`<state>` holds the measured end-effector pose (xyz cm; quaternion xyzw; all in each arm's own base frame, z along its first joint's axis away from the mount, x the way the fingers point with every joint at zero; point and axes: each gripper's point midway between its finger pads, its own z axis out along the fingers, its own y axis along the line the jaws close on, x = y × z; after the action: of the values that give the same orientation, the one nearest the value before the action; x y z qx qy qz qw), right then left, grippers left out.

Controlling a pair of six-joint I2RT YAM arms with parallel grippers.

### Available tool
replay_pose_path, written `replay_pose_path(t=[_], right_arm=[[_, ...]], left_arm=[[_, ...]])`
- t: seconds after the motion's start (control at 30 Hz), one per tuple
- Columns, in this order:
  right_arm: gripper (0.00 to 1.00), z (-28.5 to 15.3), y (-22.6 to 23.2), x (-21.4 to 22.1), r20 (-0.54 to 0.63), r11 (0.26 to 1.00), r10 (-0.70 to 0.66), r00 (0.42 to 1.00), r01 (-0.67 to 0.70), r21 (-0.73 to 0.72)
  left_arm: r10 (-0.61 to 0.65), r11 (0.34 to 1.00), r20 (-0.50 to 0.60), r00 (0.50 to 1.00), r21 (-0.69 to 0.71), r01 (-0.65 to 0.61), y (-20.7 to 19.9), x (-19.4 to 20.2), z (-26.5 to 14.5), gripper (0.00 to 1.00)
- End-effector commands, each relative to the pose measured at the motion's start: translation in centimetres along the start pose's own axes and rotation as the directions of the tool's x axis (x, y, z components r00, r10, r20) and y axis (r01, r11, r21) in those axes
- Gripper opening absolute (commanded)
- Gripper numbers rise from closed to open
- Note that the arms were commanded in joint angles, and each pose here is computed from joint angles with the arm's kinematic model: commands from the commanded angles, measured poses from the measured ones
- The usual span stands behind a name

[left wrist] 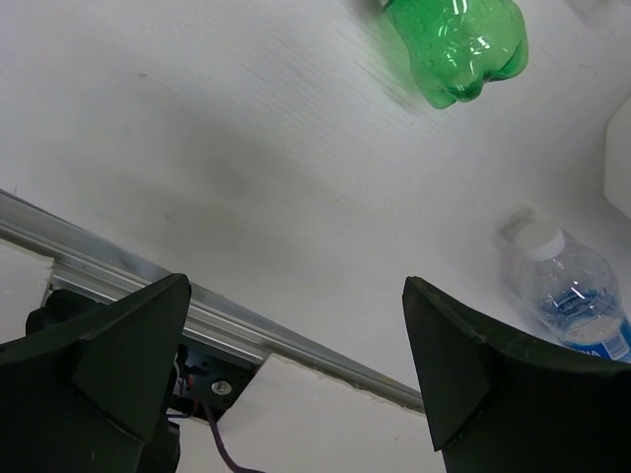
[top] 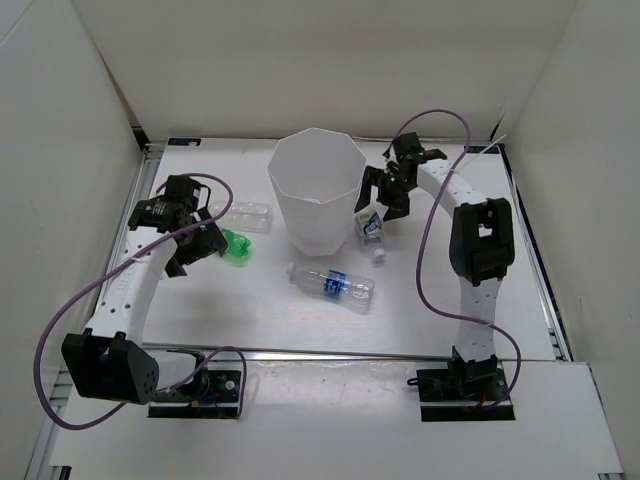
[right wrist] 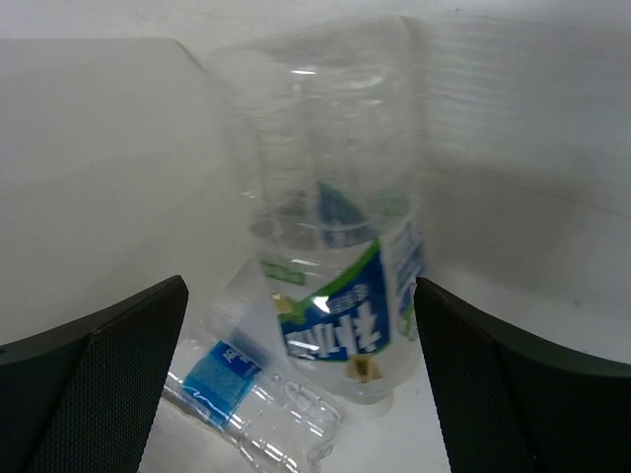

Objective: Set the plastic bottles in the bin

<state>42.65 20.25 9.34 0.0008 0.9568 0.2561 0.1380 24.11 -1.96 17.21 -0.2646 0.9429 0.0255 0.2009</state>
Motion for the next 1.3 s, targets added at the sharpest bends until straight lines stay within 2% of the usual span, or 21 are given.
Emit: replay_pose_path(t=[0.0,0.37,0.9,1.07,1.13,1.2,1.27], right_arm=[[0.99,0.6,-1.1,-0.3,0.007,0.995,-0.034,0.999,0.034,0.093],[0.99,2.1,-3.0,-0.8,-0.006,0.984,-0.011,1.000,0.012,0.177],[0.98,3.5,-1.5,0.3,-0.050,0.991,-0.014,0.999,0.020,0.130],[0.86,4.1,-3.3,1.6,-0.082,0.980,0.029,0.996,-0.012,0.201],[0.73,3.9,-4.8,2.3,-0.110,0.973,0.070,0.991,-0.044,0.224],[0.64,4.1,-6.2,2.9,-0.130,0.960,0.111,0.985,-0.072,0.270],[0.63,3.6,-6.8,2.7,-0.127,0.953,0.125,0.984,-0.083,0.291]], left_arm=[[0.006,1.000,0.037,0.999,-0.009,-0.005,0.8,-0.5,-1.2,1.00],[0.015,1.000,0.037,0.999,-0.009,-0.015,0.7,-0.7,-1.2,1.00],[0.017,1.000,0.028,0.999,-0.013,-0.017,0.5,-0.8,-0.9,1.00],[0.019,1.000,0.021,1.000,-0.019,-0.019,0.5,-0.8,-1.0,1.00],[0.017,1.000,0.028,0.999,-0.013,-0.017,0.4,-1.0,-1.2,1.00],[0.017,1.000,0.027,0.999,-0.014,-0.017,0.4,-1.0,-1.4,1.00],[0.017,1.000,0.027,0.999,-0.014,-0.017,0.4,-1.0,-1.4,1.00]])
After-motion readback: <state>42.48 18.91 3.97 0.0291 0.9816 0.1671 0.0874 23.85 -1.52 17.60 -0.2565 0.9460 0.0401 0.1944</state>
